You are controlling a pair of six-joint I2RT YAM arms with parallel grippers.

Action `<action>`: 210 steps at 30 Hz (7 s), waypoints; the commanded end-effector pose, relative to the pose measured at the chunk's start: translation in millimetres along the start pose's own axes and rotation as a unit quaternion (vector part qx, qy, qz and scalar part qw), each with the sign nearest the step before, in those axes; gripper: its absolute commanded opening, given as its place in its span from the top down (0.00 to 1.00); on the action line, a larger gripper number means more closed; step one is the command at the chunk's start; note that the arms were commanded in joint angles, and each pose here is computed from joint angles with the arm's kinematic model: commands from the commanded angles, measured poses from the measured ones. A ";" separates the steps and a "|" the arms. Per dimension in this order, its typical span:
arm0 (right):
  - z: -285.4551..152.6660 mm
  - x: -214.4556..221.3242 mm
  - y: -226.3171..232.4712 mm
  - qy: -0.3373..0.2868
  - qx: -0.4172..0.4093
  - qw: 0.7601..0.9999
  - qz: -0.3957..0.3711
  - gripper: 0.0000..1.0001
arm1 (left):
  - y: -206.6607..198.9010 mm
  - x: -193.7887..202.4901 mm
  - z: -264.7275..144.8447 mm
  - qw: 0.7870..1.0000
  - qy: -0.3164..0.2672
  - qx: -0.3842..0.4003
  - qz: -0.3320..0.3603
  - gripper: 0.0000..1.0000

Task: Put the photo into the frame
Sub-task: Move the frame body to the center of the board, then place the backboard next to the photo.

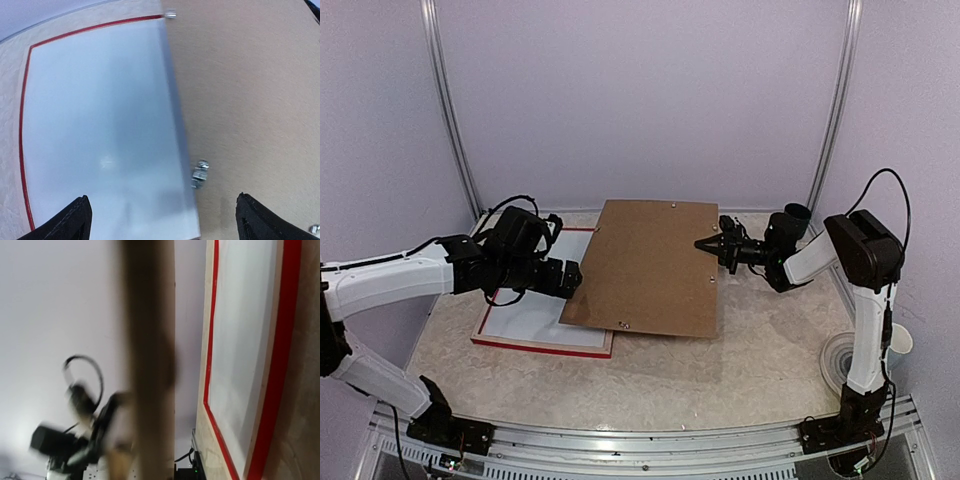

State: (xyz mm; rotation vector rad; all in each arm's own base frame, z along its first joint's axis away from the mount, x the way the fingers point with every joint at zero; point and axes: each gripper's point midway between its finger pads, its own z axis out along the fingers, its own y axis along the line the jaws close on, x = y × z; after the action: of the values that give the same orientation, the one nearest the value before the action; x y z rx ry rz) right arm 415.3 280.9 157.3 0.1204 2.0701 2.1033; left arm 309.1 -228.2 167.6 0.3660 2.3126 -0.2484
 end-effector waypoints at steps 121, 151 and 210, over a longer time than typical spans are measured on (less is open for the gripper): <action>-33.7 -10.2 13.7 0.012 0.002 0.998 -0.061 1.00 | 37.1 49.9 113.9 0.976 0.008 0.090 -0.197 0.62; 6.9 -8.4 -13.0 0.071 0.013 0.996 -0.057 1.00 | 64.2 24.5 78.3 0.968 -0.043 0.083 -0.231 0.17; 30.5 -10.6 -77.8 0.095 0.078 0.992 -0.011 0.99 | 20.8 34.6 99.6 0.950 -0.051 0.212 -0.224 0.01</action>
State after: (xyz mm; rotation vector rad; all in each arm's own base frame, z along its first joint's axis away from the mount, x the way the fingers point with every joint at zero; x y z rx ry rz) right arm 437.4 303.8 82.2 -0.0569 2.3245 2.0147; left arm 356.9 -224.5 68.5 0.0141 2.2254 -0.9484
